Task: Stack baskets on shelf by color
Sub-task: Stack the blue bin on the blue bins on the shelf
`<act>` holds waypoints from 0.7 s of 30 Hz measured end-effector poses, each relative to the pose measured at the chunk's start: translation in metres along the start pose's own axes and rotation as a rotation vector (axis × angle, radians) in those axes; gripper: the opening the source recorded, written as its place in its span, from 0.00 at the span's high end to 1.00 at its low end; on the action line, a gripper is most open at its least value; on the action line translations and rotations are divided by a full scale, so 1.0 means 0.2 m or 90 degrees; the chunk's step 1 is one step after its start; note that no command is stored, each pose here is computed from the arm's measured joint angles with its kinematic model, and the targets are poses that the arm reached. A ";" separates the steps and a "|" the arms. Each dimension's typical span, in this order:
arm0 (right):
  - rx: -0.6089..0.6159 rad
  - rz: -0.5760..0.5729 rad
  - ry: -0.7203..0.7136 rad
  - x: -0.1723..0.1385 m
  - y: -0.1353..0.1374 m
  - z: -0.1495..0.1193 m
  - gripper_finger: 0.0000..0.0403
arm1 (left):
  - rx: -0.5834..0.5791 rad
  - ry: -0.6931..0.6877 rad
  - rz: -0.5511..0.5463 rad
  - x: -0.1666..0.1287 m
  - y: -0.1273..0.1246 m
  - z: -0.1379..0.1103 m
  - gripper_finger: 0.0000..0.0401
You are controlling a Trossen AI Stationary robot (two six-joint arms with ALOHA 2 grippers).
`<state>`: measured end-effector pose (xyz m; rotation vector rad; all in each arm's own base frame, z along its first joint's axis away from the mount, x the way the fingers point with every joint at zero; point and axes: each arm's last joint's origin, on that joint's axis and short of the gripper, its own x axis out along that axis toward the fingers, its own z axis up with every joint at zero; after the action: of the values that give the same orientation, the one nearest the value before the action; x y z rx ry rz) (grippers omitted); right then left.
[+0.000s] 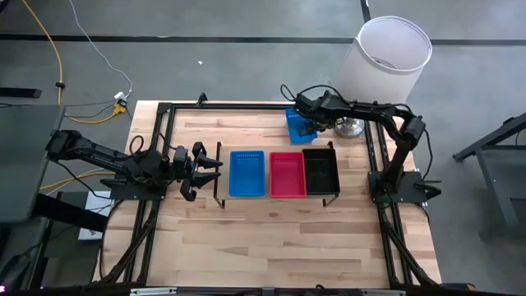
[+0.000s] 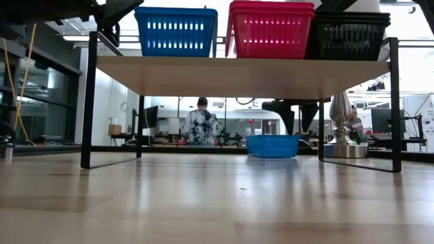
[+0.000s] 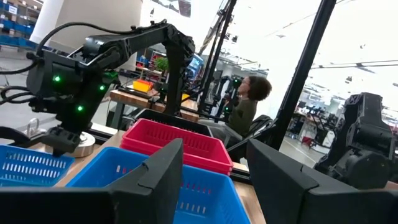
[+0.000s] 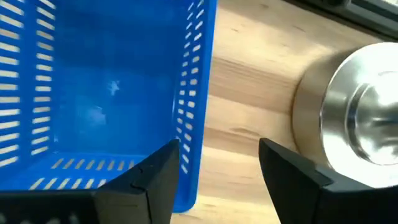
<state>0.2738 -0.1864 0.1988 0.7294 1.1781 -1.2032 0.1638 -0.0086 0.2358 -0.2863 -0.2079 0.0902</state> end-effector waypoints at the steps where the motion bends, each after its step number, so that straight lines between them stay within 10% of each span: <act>1: -0.004 -0.003 -0.002 0.01 0.00 0.00 0.49 | 0.000 0.000 0.000 0.00 0.00 0.00 0.58; 21: 0.008 0.020 -0.006 0.02 0.02 0.01 0.60 | 0.001 0.004 0.001 0.00 0.00 0.00 0.58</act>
<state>0.2785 -0.1887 0.1950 0.7485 1.1478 -1.1880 0.1639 -0.0086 0.2352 -0.2854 -0.2015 0.0904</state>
